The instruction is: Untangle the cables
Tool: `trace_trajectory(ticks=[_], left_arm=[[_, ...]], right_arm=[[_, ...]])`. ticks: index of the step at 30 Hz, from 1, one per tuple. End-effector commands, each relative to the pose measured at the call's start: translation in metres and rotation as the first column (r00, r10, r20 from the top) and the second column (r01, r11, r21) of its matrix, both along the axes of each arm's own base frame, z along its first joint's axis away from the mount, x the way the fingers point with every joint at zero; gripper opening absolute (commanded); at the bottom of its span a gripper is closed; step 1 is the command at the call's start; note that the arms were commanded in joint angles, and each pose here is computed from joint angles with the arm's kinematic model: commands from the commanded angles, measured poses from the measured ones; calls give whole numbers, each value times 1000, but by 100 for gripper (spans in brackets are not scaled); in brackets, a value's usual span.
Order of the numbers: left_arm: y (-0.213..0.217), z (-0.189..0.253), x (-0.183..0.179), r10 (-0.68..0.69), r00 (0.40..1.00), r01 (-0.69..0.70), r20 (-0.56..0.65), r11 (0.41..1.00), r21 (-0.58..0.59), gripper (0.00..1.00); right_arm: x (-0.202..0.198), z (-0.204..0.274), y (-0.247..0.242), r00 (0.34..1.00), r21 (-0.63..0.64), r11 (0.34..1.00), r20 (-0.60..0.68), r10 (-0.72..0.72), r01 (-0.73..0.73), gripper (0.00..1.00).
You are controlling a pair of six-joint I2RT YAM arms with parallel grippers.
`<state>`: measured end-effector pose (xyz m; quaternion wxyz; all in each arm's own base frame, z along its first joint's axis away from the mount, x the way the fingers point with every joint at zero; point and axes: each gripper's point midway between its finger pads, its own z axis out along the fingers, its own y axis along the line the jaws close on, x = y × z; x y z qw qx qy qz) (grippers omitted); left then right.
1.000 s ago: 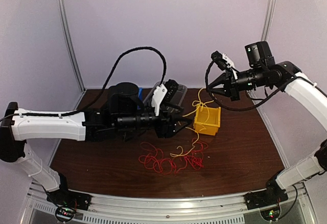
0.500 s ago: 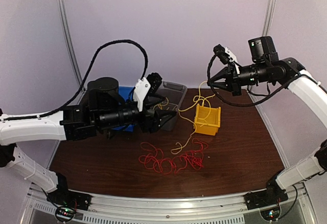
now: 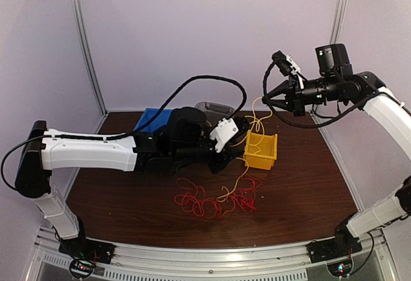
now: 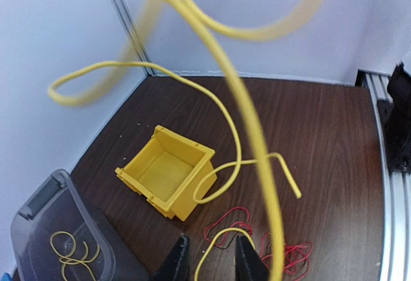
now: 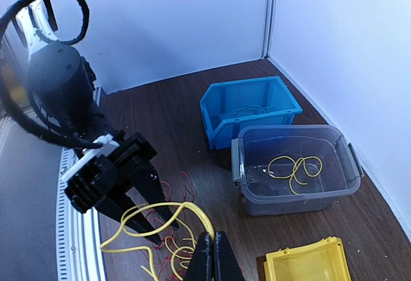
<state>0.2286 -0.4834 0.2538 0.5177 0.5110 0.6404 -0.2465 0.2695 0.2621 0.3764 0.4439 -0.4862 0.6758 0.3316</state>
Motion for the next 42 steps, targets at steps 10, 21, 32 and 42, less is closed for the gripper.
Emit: trace_trajectory(ticks=[10,21,32,42], left_arm=[[37,60,3,115,992,-101,58,975,-200,0],[32,148,13,159,987,-155,-17,917,-367,0],[50,197,10,180,982,-183,-53,860,-475,0],[51,208,7,160,984,-175,-76,831,-527,0]], right_arm=[[71,25,-73,937,155,926,6,-349,344,29],[35,-63,-61,978,53,981,-104,-178,184,61],[-25,-52,4,975,172,968,-93,202,-184,84],[7,-51,38,983,213,967,-90,160,-138,80]])
